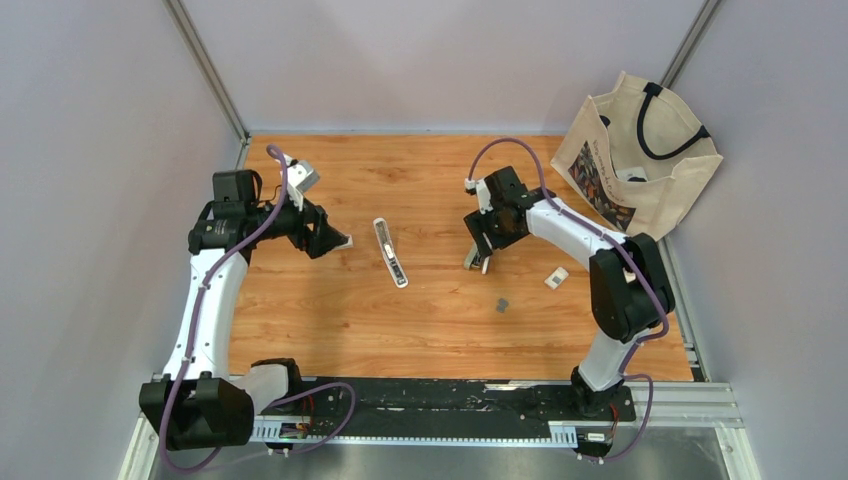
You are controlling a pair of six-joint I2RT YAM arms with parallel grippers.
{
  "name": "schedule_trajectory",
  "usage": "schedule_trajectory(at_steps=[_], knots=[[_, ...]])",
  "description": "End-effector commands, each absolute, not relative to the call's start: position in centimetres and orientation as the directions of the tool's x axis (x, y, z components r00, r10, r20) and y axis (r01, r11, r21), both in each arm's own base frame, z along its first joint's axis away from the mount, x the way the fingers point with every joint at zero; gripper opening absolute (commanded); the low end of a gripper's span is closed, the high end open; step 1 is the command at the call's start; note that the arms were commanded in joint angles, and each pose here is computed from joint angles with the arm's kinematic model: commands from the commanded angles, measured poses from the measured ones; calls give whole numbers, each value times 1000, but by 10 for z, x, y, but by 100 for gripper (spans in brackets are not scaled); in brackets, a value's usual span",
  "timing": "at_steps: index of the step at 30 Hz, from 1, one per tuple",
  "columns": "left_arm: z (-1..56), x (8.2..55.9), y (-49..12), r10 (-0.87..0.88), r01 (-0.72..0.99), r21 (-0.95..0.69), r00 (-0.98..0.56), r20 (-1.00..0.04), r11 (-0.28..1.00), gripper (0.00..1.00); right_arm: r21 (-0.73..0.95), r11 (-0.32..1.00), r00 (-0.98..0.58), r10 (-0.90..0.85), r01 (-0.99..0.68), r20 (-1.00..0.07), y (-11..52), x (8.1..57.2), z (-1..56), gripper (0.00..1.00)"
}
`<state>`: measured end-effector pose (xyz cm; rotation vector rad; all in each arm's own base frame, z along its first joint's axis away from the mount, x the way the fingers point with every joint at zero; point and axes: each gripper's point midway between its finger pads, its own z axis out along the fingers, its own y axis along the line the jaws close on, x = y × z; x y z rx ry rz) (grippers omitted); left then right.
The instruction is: Load the staples into the stapler
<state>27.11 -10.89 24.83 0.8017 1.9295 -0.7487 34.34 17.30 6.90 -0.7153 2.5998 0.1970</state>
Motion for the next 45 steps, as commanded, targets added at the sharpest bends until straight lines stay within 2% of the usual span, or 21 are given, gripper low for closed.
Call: schedule_trajectory(at_steps=[1,7,15,28,36,45], knots=[[259,271,-111,227,777,-153,-357,-906,611,90,157,895,-848,-322,-418,-421,172,336,62,64],[259,275,-111,220,768,-160,-367,-904,620,90,277,889,-893,-249,-364,-375,179,333,52,59],[257,277,-112,227,767,-157,-369,-901,623,90,337,881,-915,-217,-333,-339,187,332,46,59],[256,277,-116,232,772,-161,-372,-899,614,91,278,908,-923,-222,-313,-315,172,334,29,43],[255,277,-117,236,775,-161,-373,-897,611,91,142,946,-907,-228,-293,-353,148,345,36,34],[255,278,-121,241,782,-162,-371,-897,602,91,157,921,-885,-280,-357,-371,160,342,34,32]])
